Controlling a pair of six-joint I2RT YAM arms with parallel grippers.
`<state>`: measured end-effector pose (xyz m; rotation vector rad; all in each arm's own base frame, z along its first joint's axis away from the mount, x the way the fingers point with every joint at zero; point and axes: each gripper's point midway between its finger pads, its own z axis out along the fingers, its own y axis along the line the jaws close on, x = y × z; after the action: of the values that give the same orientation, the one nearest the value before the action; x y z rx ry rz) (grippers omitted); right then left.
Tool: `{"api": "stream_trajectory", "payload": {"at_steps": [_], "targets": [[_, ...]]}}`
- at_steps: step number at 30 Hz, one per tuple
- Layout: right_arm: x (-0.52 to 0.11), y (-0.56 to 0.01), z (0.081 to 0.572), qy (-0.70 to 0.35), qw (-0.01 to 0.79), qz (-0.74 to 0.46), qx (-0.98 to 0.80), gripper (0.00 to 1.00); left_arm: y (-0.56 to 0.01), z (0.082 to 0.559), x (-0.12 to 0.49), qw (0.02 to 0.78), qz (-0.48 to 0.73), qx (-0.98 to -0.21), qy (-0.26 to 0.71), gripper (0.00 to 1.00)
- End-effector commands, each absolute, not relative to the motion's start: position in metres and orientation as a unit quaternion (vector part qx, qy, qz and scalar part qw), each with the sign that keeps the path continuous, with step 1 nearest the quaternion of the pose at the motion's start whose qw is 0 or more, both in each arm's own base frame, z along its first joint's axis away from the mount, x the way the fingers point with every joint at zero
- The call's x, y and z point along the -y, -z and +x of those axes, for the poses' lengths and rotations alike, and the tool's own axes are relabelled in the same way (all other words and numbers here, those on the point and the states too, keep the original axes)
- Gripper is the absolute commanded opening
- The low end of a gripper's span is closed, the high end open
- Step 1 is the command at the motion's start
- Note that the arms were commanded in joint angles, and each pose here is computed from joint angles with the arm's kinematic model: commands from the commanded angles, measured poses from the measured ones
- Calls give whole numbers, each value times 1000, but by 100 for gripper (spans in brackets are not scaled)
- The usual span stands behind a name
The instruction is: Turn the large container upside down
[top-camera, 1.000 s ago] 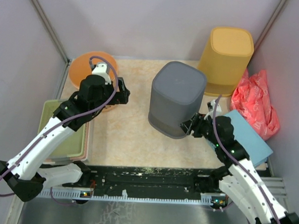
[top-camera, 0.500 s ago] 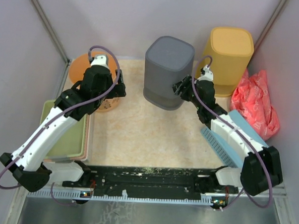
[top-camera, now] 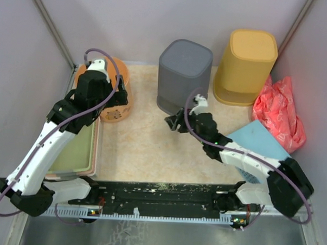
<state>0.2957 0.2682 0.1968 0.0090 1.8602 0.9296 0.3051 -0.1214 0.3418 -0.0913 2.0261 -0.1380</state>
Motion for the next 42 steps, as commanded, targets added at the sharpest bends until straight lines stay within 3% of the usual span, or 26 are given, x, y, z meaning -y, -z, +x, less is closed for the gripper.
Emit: {"api": "stream_trajectory", "payload": {"at_steps": [1, 3, 7, 12, 15, 20, 26, 29, 33, 38, 42], "targets": [[-301, -246, 334, -342, 600, -6, -724, 59, -343, 288, 116, 530, -36, -844, 78, 100], [-281, -232, 370, -262, 596, 56, -757, 61, -343, 285, 118, 530, -31, -843, 87, 100], [-252, -226, 431, -222, 616, 116, -747, 61, -346, 289, 116, 526, -21, -847, 73, 100], [-266, -221, 471, -193, 620, 69, -758, 61, -342, 310, 110, 525, -36, -849, 41, 99], [-292, -236, 450, -262, 602, 10, -754, 61, -339, 326, 101, 527, -48, -848, 31, 99], [-297, -238, 362, -331, 553, -65, -762, 62, -342, 358, 93, 523, -49, -851, -3, 100], [-234, -210, 278, -319, 499, -17, -806, 62, -331, 414, 111, 512, 7, -859, 1, 99], [-193, -206, 249, -287, 501, 16, -817, 62, -309, 434, 122, 487, 28, -873, 5, 93], [-141, -222, 218, -251, 531, 51, -808, 62, -280, 450, 131, 463, 35, -886, 9, 73], [-106, -246, 201, -225, 560, 79, -793, 63, -265, 460, 135, 463, 44, -885, 8, 34], [-91, -264, 198, -208, 575, 98, -785, 63, -284, 461, 162, 471, 72, -876, 73, 5]]}}
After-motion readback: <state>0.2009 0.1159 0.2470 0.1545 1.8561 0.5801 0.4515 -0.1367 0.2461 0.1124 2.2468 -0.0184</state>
